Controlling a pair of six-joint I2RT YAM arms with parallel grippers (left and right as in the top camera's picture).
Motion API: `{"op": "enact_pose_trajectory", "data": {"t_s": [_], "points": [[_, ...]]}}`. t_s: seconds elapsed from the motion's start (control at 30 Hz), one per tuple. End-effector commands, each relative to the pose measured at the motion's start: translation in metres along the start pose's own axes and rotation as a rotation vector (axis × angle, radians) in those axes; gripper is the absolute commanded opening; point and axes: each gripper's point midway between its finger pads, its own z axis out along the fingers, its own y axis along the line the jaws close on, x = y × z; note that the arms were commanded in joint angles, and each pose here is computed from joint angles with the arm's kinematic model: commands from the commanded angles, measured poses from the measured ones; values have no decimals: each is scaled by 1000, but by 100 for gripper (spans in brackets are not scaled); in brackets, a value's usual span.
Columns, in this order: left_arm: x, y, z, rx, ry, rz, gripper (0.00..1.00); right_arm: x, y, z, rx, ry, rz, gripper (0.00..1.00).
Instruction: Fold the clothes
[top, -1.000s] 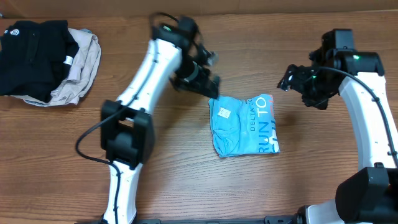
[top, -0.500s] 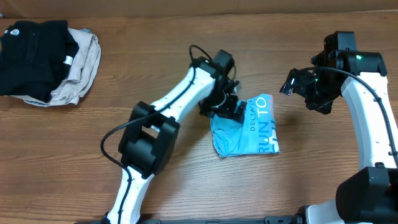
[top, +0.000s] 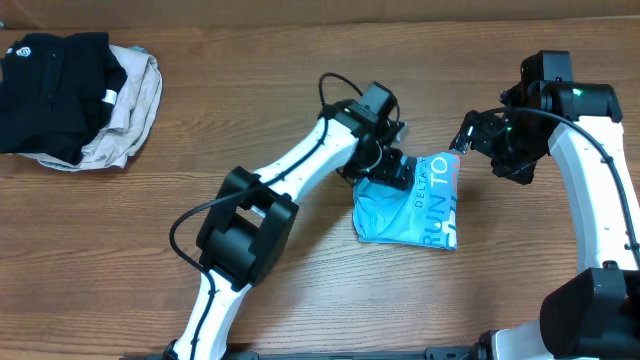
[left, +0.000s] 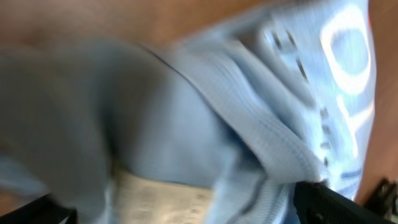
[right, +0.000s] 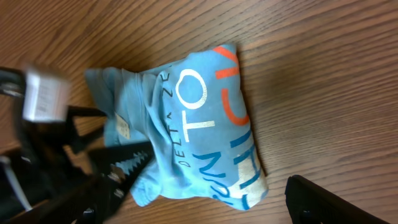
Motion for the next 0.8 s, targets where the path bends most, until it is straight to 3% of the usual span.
{"op": "enact_pose_trajectory", "data": {"t_s": [0.0,0.27,0.53,0.77], "points": [[-25,53,-24,-75,-90,-85,100,-5,-2,-10,18,-45,-14,95],[-34,118,-63,-77,-123,36,100,-6,-2,-10,21,-50,-15,96],[-8,93,-57,-23,-7,38,100,-6,-3,-10,26,-51,-15,98],[11,62,-23,-209,48,-59,99,-5,-9,-10,57,-51,-12,99]]}}
